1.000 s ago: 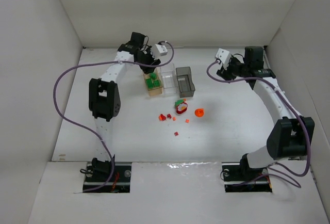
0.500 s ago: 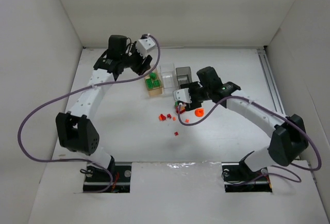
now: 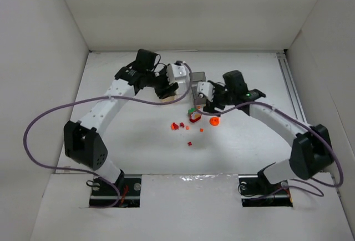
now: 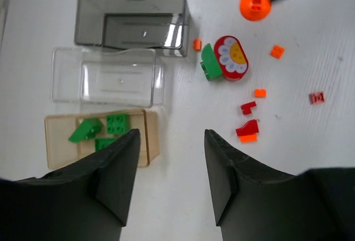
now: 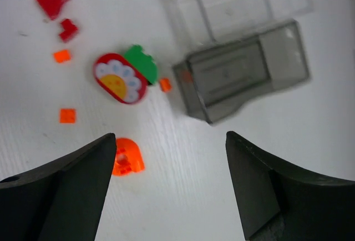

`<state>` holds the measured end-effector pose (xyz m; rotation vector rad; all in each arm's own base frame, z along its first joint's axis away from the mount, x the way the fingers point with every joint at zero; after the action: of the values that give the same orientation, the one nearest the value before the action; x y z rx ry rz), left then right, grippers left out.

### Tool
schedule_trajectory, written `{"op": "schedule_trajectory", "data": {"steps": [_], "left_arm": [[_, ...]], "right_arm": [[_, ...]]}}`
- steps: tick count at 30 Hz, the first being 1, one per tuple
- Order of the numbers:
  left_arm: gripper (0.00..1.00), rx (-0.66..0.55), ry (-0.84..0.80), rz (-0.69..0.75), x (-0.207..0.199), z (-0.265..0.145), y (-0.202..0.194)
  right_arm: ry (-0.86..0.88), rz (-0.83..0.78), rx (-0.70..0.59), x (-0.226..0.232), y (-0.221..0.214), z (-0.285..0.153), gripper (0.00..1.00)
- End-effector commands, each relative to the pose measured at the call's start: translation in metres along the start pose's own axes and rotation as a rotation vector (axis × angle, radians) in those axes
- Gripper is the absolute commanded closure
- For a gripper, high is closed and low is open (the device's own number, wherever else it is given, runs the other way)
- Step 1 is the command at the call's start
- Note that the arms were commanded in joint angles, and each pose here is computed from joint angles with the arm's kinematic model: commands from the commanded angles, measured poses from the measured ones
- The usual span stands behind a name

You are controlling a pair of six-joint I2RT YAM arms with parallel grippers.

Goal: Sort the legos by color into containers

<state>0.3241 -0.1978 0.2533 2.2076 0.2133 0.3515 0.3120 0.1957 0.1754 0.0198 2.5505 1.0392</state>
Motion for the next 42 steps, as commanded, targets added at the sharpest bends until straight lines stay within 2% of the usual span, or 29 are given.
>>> {"op": "schedule_trajectory", "data": {"steps": [1,2,4,9,10,14,18,33,37,38,40,42], "left_arm": [[0.54,0.043,-0.232,0.265,-0.015,0.011,0.0],[0.54,0.094,-0.331,0.256,-0.024,0.023,-0.017],[0.54,0.116,-0.399,0.325,-0.023,0.035,-0.029],[0.53,0.164,-0.59,0.587,-0.01,0.07,-0.055],[0.52,0.154,-0.606,0.671,-0.008,0.076,-0.055],[0.52,0.16,-0.627,0.849,0.004,0.096,-0.051],[0.52,0.151,-0.645,0.971,0.004,0.111,-0.04],[0.5,0.133,-0.731,1.096,-0.024,0.153,-0.03],[0.41,0.134,-0.775,1.122,-0.033,0.162,-0.034],[0.35,0.134,-0.776,1.122,-0.033,0.162,-0.034],[0.29,0.126,-0.78,1.143,-0.032,0.165,-0.035],[0.27,0.136,-0.794,1.147,-0.036,0.169,-0.037]], "right_arm": [[-0.333,0.113,-0.132,-0.048,0.01,-0.059,0.15],[-0.386,0.11,-0.144,-0.055,0.006,-0.071,0.15],[-0.444,0.132,-0.146,-0.056,-0.009,-0.095,0.11],[-0.527,0.149,-0.167,-0.061,-0.031,-0.133,0.07],[-0.549,0.165,-0.157,-0.065,-0.039,-0.14,0.07],[-0.567,0.192,-0.125,-0.063,-0.051,-0.152,0.02],[-0.582,0.17,-0.13,-0.062,-0.047,-0.158,0.02],[-0.59,0.173,-0.123,-0.061,-0.048,-0.158,0.01],[-0.571,0.19,-0.111,-0.059,-0.051,-0.156,0.01],[-0.571,0.19,-0.111,-0.059,-0.051,-0.156,0.01],[-0.571,0.19,-0.111,-0.059,-0.051,-0.156,0.01],[-0.578,0.184,-0.115,-0.061,-0.048,-0.158,0.01]]}}
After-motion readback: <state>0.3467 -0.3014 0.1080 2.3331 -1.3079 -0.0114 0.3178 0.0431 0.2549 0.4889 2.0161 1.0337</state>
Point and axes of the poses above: each gripper's point midway between its finger pads, its own z axis out along the fingers, its own x axis along the line the jaws close on, y = z × x, the point moved 5 cm from there along -z, back along the fingers
